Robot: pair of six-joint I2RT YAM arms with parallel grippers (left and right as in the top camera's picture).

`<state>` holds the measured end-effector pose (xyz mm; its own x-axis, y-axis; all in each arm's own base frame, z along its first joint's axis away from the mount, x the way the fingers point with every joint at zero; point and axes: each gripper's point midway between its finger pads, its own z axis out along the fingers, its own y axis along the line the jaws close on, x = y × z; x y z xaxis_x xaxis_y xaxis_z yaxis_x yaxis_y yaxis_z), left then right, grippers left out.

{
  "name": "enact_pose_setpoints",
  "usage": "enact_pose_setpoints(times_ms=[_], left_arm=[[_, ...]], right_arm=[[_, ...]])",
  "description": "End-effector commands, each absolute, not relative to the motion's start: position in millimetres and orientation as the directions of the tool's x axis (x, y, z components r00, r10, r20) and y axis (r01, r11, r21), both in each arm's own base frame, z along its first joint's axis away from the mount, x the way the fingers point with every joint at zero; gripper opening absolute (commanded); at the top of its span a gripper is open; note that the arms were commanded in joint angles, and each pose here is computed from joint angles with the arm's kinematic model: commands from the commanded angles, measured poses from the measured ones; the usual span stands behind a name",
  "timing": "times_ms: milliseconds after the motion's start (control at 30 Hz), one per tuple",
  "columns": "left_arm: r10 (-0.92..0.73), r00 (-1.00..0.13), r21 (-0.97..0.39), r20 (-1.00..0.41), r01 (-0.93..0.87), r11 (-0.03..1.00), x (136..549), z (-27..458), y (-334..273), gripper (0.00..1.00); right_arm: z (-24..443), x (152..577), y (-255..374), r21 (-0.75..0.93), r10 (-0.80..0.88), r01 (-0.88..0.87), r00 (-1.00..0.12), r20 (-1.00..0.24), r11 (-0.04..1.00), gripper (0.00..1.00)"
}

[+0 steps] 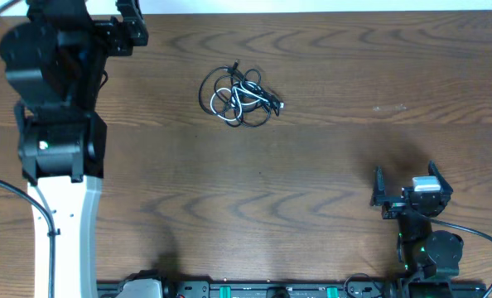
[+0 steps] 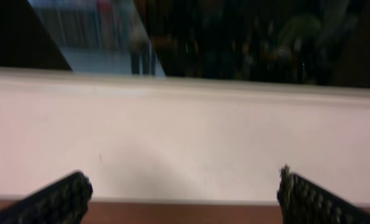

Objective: Untangle cables

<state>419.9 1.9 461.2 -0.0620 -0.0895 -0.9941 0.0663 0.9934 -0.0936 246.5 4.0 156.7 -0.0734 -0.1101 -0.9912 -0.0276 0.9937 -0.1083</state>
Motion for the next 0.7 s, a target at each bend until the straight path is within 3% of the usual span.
enact_pose_setpoints(times_ms=[0, 433, 667], left_arm=[[-0.124, -0.083, -0.131, -0.989, 0.086, 0.988, 422, 472, -4, 0.98], [-0.089, -0.296, -0.155, -0.951, 0.208, 0.966, 415, 429, -68, 0.98], [-0.071, -0.427, -0.168, -0.901, 0.193, 0.967, 403, 397, -71, 0.97]], right_arm=[[156, 246, 1, -0.096, -0.097, -0.017, -0.075, -0.992, 0.995, 0.99], [156, 246, 1, -0.096, -0.097, -0.017, -0.075, -0.992, 0.995, 0.99], [156, 246, 1, -0.096, -0.097, -0.017, -0.075, -0.992, 0.995, 0.99]])
